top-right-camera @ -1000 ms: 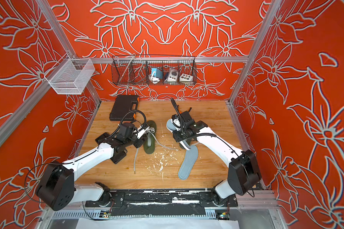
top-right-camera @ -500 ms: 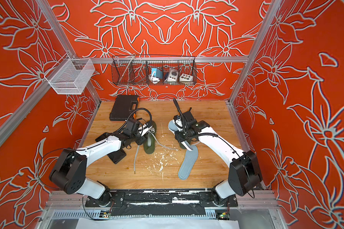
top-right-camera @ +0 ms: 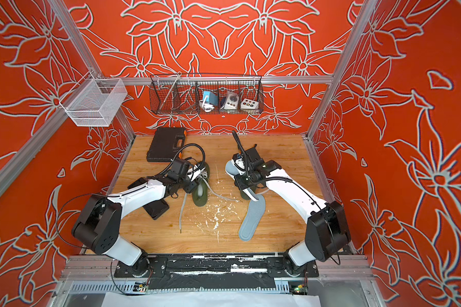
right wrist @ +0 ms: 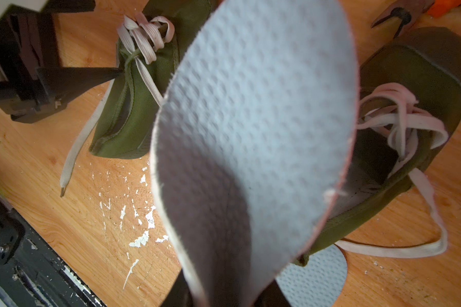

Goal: Insert the insole into the shoe
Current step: Pick up the shoe at the center of the board.

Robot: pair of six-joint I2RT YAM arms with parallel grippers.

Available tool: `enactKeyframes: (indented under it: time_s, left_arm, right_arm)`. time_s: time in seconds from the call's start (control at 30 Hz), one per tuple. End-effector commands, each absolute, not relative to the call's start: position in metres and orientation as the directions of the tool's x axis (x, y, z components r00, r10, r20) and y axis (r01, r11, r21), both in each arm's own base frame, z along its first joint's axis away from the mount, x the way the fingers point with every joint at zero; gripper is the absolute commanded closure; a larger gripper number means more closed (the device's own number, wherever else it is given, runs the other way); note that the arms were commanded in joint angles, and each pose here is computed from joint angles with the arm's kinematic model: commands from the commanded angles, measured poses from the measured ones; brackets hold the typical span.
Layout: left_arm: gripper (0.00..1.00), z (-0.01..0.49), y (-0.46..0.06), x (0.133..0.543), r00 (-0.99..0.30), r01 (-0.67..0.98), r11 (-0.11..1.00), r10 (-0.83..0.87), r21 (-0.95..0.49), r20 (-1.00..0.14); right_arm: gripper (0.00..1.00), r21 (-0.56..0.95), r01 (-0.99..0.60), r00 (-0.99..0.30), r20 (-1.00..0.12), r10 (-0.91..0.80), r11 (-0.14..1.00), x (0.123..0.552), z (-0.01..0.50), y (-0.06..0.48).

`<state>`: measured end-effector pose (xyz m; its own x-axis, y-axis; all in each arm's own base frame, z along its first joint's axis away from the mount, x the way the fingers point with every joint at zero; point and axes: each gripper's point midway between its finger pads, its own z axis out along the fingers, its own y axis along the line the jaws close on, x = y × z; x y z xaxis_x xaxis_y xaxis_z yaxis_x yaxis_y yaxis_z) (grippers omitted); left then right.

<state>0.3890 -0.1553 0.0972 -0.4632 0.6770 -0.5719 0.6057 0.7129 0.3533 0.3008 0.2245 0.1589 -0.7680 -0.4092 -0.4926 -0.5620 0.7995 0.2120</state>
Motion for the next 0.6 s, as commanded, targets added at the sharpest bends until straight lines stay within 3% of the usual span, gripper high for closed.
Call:
enactKeyframes:
  time_s: [0.0,0.3,0.57]
  left_arm:
    - [0.32,0.099,-0.16,0.398,-0.467,0.591,0.722,0.67,0.359,-0.577]
    - [0.32,0.103,-0.162,0.408,-0.472,0.568,0.723,0.678,0.394,-0.563]
    - [0.39,0.101,-0.165,0.411,-0.472,0.566,0.727,0.673,0.389,-0.57]
  right_arm:
    - [0.73,0.216,-0.58,-0.759,-0.494,-0.424,0.785,0.303,0.164,0.226]
    - [0.73,0.226,-0.583,-0.76,-0.493,-0.424,0.781,0.302,0.164,0.226]
    - [0.73,0.236,-0.585,-0.762,-0.487,-0.427,0.776,0.302,0.165,0.228]
